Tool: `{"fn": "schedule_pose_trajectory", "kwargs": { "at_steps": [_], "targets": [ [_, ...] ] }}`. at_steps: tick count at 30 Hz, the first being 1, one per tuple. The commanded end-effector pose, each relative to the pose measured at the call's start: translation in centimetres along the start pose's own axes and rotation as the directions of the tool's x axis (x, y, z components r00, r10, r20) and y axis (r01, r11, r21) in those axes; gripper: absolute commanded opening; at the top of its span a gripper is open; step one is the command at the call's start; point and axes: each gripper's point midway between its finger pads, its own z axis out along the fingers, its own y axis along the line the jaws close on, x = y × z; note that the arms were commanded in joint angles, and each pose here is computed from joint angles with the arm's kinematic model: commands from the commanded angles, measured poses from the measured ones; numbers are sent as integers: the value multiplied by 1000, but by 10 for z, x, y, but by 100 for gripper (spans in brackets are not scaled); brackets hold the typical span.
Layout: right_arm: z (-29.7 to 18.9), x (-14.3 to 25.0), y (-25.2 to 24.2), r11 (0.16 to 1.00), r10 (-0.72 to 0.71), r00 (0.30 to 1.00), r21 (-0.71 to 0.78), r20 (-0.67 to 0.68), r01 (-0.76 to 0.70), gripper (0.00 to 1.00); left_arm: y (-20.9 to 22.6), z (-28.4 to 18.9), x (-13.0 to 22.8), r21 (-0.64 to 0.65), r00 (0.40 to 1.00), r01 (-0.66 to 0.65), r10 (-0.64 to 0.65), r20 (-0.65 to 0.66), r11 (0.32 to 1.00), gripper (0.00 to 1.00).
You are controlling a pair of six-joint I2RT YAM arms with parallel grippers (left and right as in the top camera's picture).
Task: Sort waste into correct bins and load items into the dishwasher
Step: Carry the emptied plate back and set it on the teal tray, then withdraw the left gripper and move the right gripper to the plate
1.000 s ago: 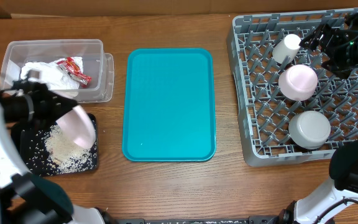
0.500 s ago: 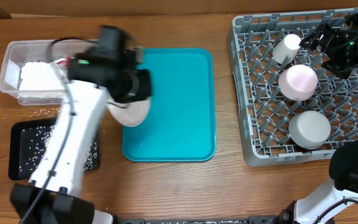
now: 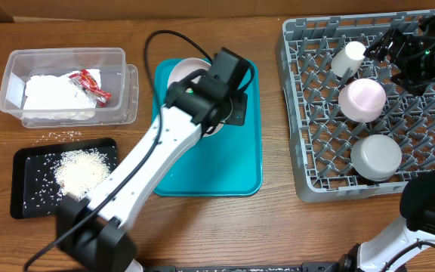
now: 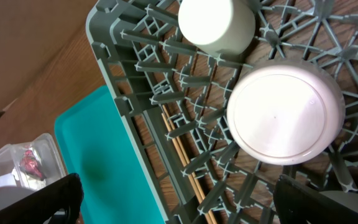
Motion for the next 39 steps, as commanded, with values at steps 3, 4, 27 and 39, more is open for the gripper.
{"fn": "schedule_pose_trajectory", "kwargs": {
  "at_steps": [3,4,27,39],
  "targets": [
    [-16,-4,10,1000,-21,999,-12,46,22,100,-2,41,23,-28,993,-12,9,-118,1000,4],
    [-16,-4,10,1000,-21,999,-11,46,22,100,-3,46,28,-24,990,-16,12,-139,1000,4],
    [-16,-4,10,1000,-21,999,-11,46,22,100,7,28,1,-23,991,2,-5,-135,1000,28],
    [-18,-9,30,992,6,998,-122,55,1,100,87,-51,-64,-144,977,213,-214,11,966,40]
  ]
}}
